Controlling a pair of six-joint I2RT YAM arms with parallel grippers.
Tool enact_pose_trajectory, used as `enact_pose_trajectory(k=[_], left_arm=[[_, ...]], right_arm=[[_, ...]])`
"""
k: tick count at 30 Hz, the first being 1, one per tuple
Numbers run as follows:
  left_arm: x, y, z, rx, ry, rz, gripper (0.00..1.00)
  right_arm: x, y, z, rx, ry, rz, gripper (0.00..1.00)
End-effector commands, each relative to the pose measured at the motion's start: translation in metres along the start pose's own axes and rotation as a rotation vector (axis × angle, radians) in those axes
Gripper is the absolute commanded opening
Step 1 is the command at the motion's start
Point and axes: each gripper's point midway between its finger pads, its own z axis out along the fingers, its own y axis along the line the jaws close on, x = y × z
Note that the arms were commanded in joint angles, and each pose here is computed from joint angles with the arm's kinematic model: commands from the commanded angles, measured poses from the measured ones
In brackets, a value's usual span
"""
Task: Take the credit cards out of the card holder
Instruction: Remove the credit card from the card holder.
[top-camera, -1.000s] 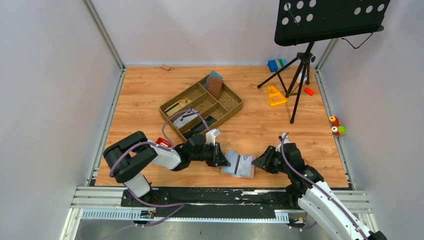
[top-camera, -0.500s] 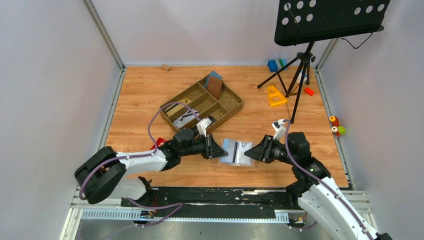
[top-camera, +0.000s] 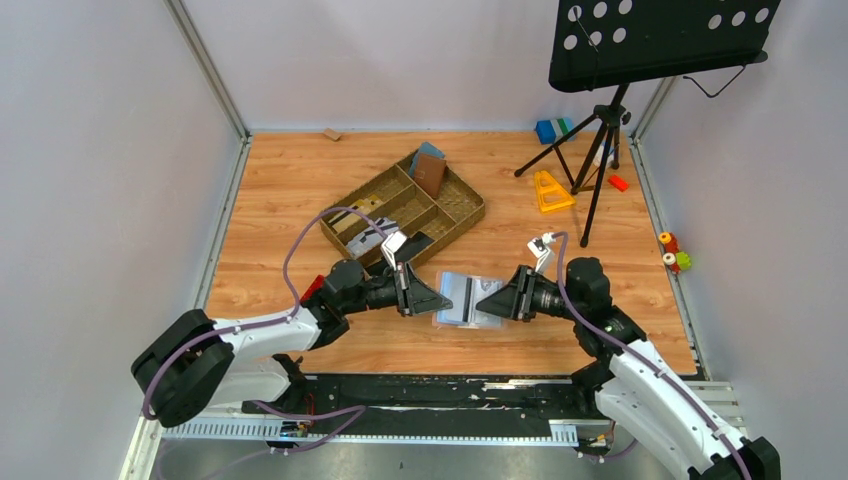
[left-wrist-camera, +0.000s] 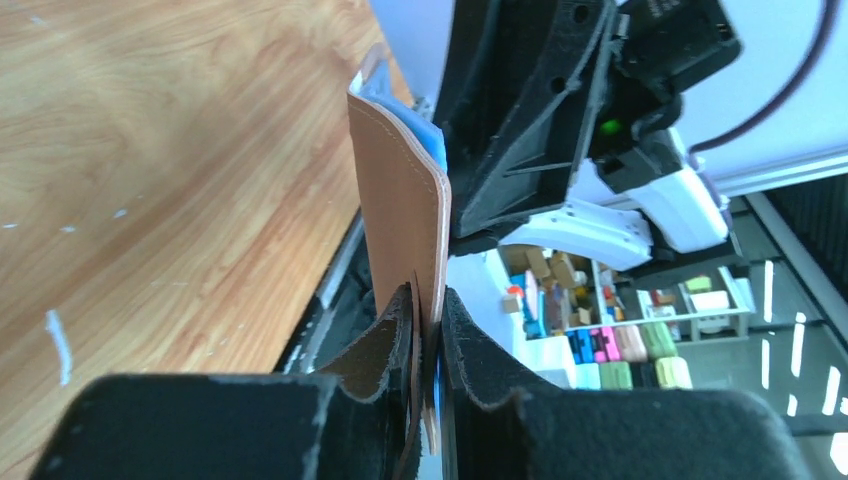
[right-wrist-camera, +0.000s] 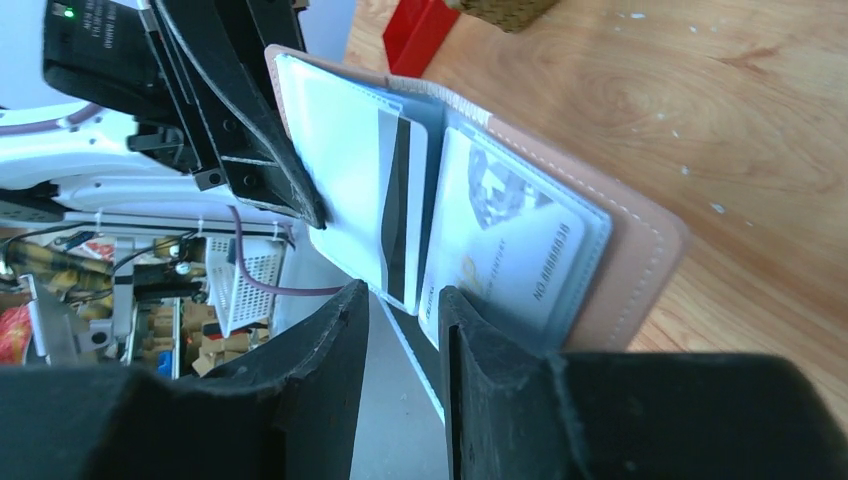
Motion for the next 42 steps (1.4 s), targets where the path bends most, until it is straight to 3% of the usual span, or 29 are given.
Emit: enact_pose_trajectory(k=[1, 11, 18, 29, 34, 38, 42], left_arm=[[-0.013, -0.059, -0.007, 0.240, -0.028, 0.009, 0.01], [-0.019, -0.089, -0.015, 0.410, -0.050, -0.029, 0.01], [-0.019, -0.091, -0.016, 0.446, -0.056, -0.053, 0.00], [-0.020, -0.082, -0.015, 0.397, -0.079, -0.030, 0.00], [-0.019, -0.073, -0.012, 0.344, -0.078, -0.018, 0.00], [-0.021, -0.069, -0.014, 0.310, -0.094, 0.006, 0.00], [-0.029, -0.064, -0.023, 0.258, -0.120, 0.027, 0.00]], right_arm=[[-0.011, 0.025, 0.002, -0.120, -0.029, -0.034, 0.33], [-0.019, 0.043, 0.001, -0.190, -0.044, -0.026, 0.35], [-0.021, 0.068, -0.005, -0.314, -0.050, 0.018, 0.30], [-0.024, 0.084, -0.017, -0.407, -0.112, 0.056, 0.13], [-0.025, 0.091, -0.024, -0.444, -0.137, 0.050, 0.00], [-0.028, 0.083, -0.024, -0.372, -0.171, 0.033, 0.00], [-0.027, 0.053, -0.018, -0.193, -0.177, 0.056, 0.00]])
